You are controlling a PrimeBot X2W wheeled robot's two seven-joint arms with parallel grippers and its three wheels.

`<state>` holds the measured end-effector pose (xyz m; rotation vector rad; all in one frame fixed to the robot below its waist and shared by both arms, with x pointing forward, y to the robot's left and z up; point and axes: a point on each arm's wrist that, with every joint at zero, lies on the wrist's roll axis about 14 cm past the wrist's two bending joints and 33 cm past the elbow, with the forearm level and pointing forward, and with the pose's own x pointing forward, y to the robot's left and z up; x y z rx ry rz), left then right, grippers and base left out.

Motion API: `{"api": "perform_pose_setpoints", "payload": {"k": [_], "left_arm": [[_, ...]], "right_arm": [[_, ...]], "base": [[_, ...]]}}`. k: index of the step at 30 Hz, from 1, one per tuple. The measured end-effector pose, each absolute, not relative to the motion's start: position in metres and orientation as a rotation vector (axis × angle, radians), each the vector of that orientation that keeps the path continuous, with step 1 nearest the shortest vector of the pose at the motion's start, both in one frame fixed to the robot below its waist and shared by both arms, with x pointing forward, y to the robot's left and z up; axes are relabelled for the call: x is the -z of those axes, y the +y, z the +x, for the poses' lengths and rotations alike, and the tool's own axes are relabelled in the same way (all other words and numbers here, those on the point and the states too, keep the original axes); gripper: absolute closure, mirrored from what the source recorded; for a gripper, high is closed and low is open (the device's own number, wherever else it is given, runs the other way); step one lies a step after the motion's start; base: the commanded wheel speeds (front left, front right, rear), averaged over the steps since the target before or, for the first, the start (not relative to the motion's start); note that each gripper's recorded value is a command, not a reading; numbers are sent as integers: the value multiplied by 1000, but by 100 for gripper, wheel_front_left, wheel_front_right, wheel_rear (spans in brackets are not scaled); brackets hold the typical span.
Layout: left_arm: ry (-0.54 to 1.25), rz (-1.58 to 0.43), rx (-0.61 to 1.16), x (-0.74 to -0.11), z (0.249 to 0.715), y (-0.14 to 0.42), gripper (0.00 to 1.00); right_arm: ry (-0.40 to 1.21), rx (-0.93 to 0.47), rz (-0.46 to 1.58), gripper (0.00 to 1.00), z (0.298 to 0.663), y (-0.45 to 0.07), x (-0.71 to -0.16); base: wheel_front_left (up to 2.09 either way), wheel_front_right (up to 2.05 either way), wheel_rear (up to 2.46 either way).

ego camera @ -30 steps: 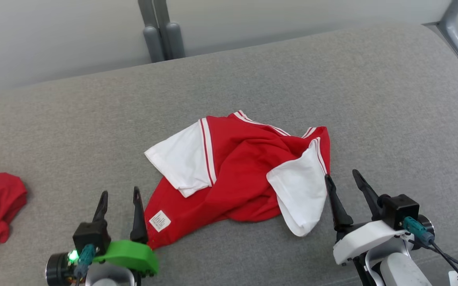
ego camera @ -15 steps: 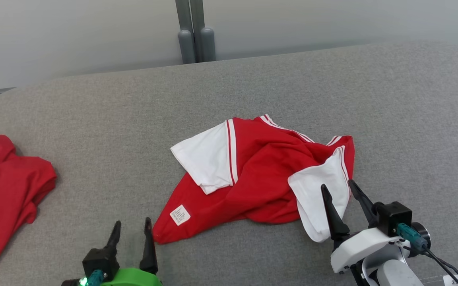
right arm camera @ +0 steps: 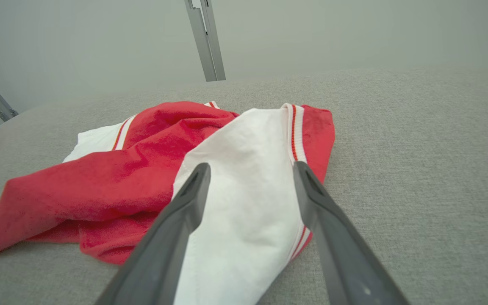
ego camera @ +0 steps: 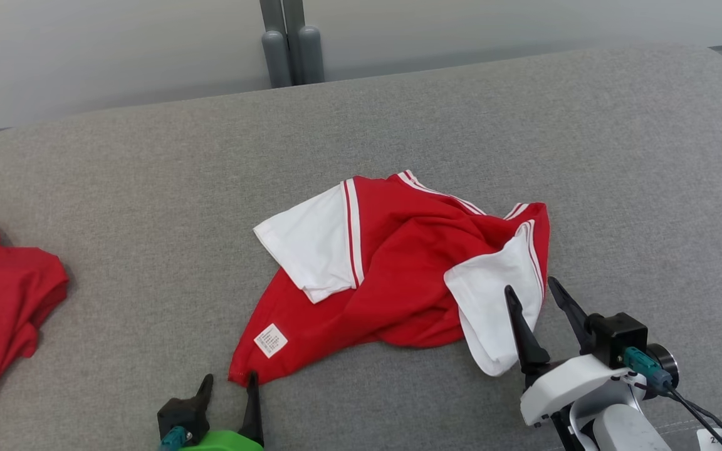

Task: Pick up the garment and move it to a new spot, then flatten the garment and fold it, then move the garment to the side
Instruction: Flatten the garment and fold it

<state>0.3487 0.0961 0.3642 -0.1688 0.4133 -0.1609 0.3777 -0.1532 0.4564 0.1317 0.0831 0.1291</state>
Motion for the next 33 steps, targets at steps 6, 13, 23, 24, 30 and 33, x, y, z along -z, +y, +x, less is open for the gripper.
{"api": "perform_pose_setpoints", "payload": {"k": [6, 13, 23, 24, 30, 33], "left_arm": [[421, -168, 177, -362, 356, 89, 100], [308, -191, 136, -392, 381, 99, 100], [134, -177, -47, -438, 422, 157, 100], [147, -175, -58, -434, 420, 160, 100], [280, -189, -97, -393, 392, 169, 0], [308, -192, -92, -386, 383, 166, 0]], "right_arm": [[90, -108, 123, 0, 377, -161, -454], [91, -93, 123, 0, 379, -165, -453], [72, -111, 129, 0, 390, -160, -458], [72, -116, 131, 0, 390, -158, -458], [79, -162, 131, 0, 392, -143, -456], [85, -207, 123, 0, 392, -128, -455]], "base": [[0, 0, 0], [0, 0, 0], [0, 0, 0], [0, 0, 0], [0, 0, 0], [0, 0, 0]]}}
